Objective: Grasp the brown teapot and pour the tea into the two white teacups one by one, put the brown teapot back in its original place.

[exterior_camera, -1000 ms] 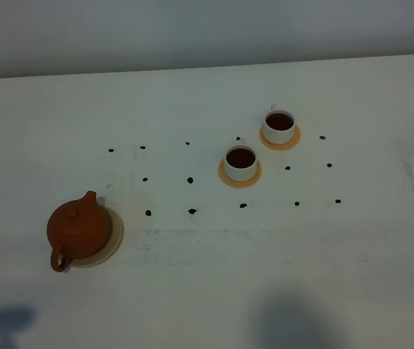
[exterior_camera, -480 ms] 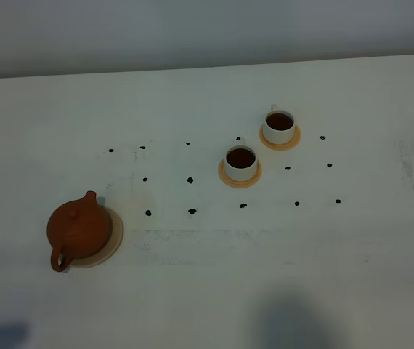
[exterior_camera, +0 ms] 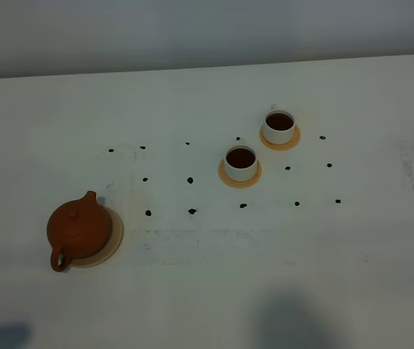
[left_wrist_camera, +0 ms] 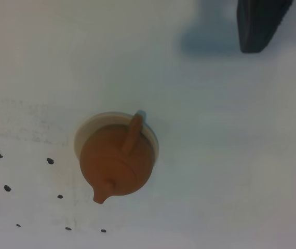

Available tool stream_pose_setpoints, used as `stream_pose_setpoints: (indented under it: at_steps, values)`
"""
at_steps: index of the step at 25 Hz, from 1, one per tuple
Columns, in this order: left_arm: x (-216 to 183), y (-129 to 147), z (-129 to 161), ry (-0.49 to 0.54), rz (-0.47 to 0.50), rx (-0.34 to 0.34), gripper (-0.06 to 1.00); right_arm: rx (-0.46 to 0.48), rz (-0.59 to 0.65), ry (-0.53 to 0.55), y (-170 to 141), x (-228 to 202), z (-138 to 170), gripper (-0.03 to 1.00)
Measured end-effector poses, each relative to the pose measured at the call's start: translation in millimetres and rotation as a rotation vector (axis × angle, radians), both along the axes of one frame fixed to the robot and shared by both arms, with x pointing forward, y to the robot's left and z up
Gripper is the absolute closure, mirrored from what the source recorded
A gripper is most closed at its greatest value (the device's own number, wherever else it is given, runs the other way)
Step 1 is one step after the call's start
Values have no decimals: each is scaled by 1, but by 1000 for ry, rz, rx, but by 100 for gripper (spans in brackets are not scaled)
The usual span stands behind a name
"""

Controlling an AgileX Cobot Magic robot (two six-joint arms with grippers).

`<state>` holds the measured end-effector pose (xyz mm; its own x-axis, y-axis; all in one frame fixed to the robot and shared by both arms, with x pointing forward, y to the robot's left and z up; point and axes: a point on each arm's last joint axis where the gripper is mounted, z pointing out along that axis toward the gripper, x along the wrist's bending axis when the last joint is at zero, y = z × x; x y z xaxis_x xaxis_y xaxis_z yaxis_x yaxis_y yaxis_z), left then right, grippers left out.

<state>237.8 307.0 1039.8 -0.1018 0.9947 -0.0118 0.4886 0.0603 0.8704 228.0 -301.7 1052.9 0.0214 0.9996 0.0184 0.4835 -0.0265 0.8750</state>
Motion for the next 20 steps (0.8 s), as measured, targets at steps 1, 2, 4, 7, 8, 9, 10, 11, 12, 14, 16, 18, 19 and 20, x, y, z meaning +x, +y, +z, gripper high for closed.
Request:
stream_pose_setpoints:
  at_steps: [1, 2, 4, 7, 8, 9, 10, 11, 12, 14, 16, 18, 19, 20]
  values:
    - [0, 0, 0, 0, 0, 0, 43, 0, 0, 0, 0, 0, 0, 48]
    - [0, 0, 0, 0, 0, 0, 43, 0, 0, 0, 0, 0, 0, 48]
    - [0, 0, 0, 0, 0, 0, 43, 0, 0, 0, 0, 0, 0, 48]
    - [0, 0, 0, 0, 0, 0, 43, 0, 0, 0, 0, 0, 0, 48]
    - [0, 0, 0, 0, -1, 1, 43, 0, 0, 0, 0, 0, 0, 48]
    - [0, 0, 0, 0, -1, 2, 43, 0, 0, 0, 0, 0, 0, 48]
    - [0, 0, 0, 0, -1, 2, 43, 0, 0, 0, 0, 0, 0, 48]
    - [0, 0, 0, 0, -1, 3, 43, 0, 0, 0, 0, 0, 0, 48]
    - [0, 0, 0, 0, -1, 3, 43, 0, 0, 0, 0, 0, 0, 48]
    - [0, 0, 0, 0, -1, 3, 43, 0, 0, 0, 0, 0, 0, 48]
    - [0, 0, 0, 0, -1, 3, 43, 0, 0, 0, 0, 0, 0, 48]
    - [0, 0, 0, 0, -1, 3, 43, 0, 0, 0, 0, 0, 0, 48]
    - [0, 0, 0, 0, -1, 3, 43, 0, 0, 0, 0, 0, 0, 48]
    - [0, 0, 0, 0, -1, 3, 43, 0, 0, 0, 0, 0, 0, 48]
